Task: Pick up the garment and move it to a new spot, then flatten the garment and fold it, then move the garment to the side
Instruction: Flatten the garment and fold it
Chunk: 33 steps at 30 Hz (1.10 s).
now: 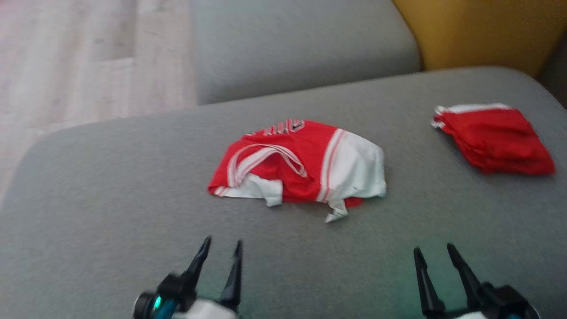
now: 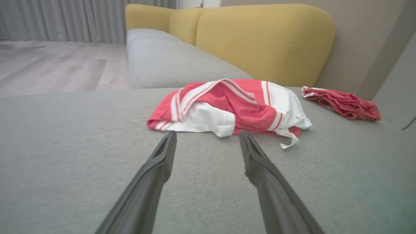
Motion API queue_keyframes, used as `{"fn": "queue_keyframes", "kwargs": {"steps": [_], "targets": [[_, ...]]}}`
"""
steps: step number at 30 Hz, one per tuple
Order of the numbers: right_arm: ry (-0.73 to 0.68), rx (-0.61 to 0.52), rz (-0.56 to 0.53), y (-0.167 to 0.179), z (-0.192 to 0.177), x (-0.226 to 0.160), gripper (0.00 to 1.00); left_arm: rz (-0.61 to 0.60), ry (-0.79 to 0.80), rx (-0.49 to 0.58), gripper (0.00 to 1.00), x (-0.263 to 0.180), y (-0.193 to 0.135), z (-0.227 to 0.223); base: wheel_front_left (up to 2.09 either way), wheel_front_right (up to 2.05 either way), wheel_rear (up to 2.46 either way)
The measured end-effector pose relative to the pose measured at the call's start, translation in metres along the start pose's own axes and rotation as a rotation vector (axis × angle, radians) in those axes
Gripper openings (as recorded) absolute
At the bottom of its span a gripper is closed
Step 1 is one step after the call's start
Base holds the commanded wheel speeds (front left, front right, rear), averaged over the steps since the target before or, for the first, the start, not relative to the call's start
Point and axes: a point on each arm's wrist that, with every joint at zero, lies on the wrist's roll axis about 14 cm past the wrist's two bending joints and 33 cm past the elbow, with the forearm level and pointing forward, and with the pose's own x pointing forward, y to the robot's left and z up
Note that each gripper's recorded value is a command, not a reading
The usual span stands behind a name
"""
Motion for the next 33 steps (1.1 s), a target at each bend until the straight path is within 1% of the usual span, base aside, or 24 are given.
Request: {"fn": "queue_keyframes", "kwargs": {"steps": [3, 7, 12, 17, 24, 29, 32, 33], "targets": [[-0.012, -0.002, -0.036, -0.010, 0.005, 0.002, 1.00, -0.100, 0.027, -0.005, 1.00, 0.027, -0.026, 0.000, 0.00, 0.00, 0.00], [-0.005, -0.004, -0.082, -0.023, 0.005, 0.003, 1.00, -0.183, 0.066, -0.037, 1.00, 0.056, -0.049, -0.004, 0.00, 0.00, 0.00], [0.021, -0.013, -0.109, -0.031, 0.003, 0.013, 1.00, -0.246, 0.113, -0.066, 1.00, 0.091, -0.065, -0.012, 0.00, 0.00, 0.00], [0.021, -0.029, -0.126, -0.039, 0.007, 0.029, 1.00, -0.292, 0.178, -0.050, 1.00, 0.117, -0.073, -0.029, 0.00, 0.00, 0.00], [0.040, -0.035, -0.176, -0.052, 0.003, 0.024, 1.00, -0.323, 0.184, -0.043, 1.00, 0.141, -0.085, -0.028, 0.00, 0.00, 0.00], [0.049, -0.033, -0.195, -0.055, 0.002, 0.018, 1.00, -0.268, 0.186, 0.020, 1.00, 0.159, -0.079, -0.029, 0.00, 0.00, 0.00], [0.050, -0.034, -0.212, -0.059, 0.002, 0.014, 1.00, -0.247, 0.188, 0.033, 1.00, 0.167, -0.076, -0.029, 0.00, 0.00, 0.00], [0.051, -0.035, -0.218, -0.060, 0.002, 0.013, 1.00, -0.249, 0.191, 0.035, 0.67, 0.168, -0.077, -0.030, 0.00, 0.00, 0.00]]}}
